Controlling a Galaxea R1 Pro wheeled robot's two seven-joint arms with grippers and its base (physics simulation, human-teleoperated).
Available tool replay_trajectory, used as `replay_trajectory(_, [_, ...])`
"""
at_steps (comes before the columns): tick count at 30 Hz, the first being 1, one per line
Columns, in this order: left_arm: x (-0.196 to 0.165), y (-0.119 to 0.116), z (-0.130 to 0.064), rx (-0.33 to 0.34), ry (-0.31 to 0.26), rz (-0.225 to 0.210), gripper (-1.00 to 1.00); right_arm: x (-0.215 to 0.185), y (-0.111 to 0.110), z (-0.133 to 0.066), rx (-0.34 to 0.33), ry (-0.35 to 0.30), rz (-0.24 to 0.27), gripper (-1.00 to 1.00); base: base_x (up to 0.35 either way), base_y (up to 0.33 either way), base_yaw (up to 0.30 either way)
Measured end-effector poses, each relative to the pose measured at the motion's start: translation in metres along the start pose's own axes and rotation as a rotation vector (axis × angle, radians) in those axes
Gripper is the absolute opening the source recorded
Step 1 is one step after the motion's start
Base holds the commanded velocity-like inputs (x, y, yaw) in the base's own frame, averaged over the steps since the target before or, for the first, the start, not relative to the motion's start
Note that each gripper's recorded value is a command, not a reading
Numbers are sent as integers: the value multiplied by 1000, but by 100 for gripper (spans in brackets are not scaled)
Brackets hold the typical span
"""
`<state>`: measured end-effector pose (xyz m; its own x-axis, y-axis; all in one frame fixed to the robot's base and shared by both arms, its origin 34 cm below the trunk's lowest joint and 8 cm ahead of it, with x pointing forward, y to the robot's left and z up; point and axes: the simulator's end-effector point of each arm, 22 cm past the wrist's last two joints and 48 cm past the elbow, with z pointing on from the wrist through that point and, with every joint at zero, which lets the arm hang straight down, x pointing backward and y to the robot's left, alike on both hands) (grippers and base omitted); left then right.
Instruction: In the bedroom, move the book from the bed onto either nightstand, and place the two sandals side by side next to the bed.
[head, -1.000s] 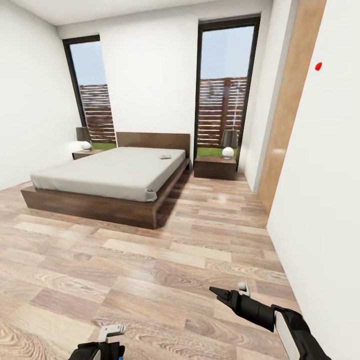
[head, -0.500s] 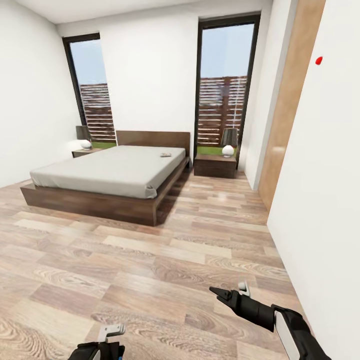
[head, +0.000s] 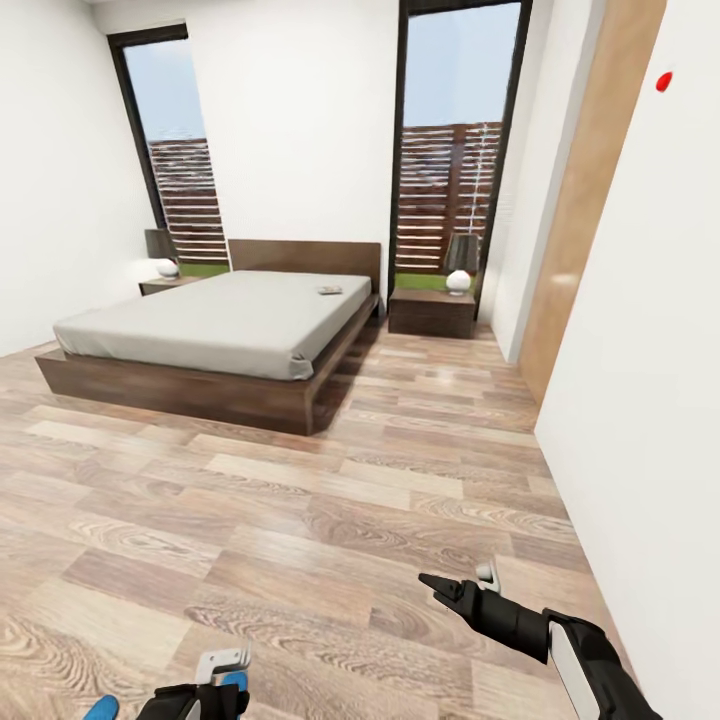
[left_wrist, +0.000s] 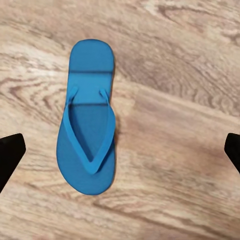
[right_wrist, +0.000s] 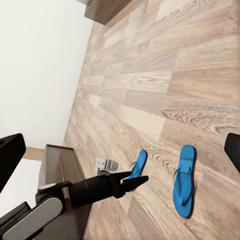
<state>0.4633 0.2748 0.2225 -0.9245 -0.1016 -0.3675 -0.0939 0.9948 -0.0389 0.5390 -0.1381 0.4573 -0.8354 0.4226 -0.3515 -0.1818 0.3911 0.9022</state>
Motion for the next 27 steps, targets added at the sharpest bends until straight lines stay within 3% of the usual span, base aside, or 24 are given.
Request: replay_trajectory(27, [47,5,28,-11,110,0,100,26,-46,9,47,43,90,100,0,0,0])
